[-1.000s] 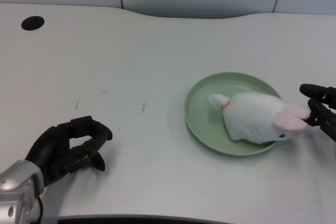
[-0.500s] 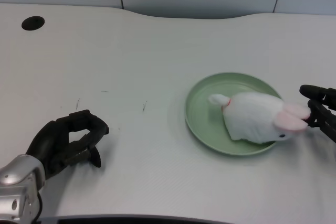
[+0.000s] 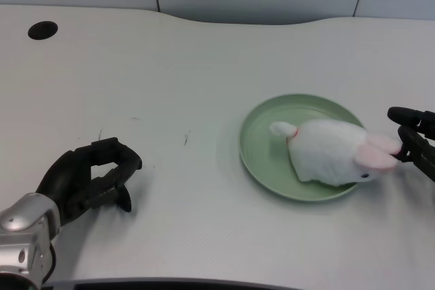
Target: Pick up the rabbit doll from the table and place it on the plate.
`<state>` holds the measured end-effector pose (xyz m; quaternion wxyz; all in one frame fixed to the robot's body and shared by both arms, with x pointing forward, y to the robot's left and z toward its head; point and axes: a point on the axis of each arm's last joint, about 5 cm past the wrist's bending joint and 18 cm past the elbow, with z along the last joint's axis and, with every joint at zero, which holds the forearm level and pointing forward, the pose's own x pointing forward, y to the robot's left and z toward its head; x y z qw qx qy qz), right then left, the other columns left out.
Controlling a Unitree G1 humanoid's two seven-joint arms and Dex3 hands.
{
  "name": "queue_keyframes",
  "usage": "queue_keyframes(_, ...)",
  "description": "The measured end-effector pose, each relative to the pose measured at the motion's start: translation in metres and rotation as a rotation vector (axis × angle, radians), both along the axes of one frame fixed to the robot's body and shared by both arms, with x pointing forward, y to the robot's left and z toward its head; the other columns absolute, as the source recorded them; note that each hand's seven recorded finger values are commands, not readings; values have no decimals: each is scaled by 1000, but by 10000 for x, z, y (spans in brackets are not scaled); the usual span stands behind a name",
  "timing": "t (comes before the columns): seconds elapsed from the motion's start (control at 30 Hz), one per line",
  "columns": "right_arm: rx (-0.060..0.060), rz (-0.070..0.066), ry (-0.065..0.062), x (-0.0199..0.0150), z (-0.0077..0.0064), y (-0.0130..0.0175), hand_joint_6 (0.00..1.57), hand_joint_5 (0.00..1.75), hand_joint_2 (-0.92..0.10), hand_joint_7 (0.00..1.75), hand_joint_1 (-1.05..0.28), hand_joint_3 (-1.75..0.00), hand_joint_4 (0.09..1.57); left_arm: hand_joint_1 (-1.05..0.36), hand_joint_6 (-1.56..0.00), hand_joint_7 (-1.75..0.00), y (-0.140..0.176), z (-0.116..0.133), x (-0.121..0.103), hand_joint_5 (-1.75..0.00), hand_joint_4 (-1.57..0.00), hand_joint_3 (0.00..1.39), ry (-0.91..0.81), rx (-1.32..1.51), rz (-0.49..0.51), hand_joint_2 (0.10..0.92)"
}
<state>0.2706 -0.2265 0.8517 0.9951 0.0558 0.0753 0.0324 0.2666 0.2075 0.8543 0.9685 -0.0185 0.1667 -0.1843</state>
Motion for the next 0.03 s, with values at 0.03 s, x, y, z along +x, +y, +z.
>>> queue_keyframes(0.03, 0, 0, 0, 0, 0, 0, 985, 814, -921, 5, -423, -242, 760, -477, -556, -1585, 0, 0, 1, -1746, -701, 419, 1, -1, 0, 921)
